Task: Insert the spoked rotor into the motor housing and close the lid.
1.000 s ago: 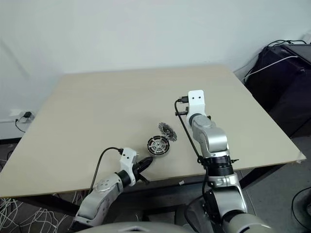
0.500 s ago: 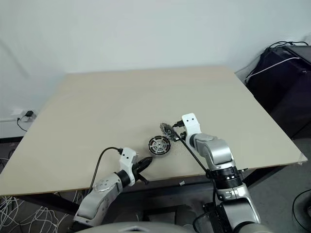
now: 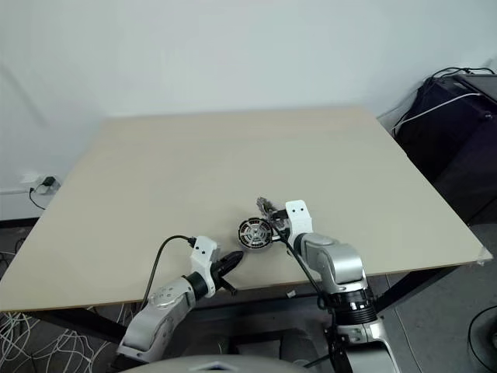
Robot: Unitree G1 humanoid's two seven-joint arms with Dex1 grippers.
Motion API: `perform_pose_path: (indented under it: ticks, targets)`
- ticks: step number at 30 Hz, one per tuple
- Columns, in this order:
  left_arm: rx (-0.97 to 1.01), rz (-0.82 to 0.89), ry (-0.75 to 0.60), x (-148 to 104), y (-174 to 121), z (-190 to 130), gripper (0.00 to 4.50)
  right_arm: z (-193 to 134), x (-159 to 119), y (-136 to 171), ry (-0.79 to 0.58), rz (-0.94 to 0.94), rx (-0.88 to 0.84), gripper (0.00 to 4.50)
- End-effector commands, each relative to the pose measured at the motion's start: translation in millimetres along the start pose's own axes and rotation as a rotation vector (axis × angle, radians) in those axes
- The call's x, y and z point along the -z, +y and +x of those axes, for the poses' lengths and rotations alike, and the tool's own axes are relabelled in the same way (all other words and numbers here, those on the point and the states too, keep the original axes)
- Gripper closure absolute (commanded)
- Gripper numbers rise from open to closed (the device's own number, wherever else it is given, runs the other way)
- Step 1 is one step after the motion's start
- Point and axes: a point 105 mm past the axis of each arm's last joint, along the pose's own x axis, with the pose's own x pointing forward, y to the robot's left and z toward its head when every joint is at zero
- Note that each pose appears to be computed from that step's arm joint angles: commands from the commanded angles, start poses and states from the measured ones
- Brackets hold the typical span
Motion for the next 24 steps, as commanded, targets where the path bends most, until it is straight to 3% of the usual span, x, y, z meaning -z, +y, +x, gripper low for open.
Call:
perform_pose_path:
  ticks: [1, 8, 24]
  targets:
    - [0.007, 0.035, -0.058, -17, -1, 0, 4.50, -5, -11, 4, -0.063, 0.012, -0.005, 4.49]
    - [0.012, 0.036, -0.054, -17, -1, 0, 4.50, -8, -12, 7, -0.093, 0.059, -0.026, 4.49]
    - [0.014, 0.031, -0.051, -14, -1, 1, 4.50, -21, -14, 57, -0.138, 0.099, -0.362, 4.49]
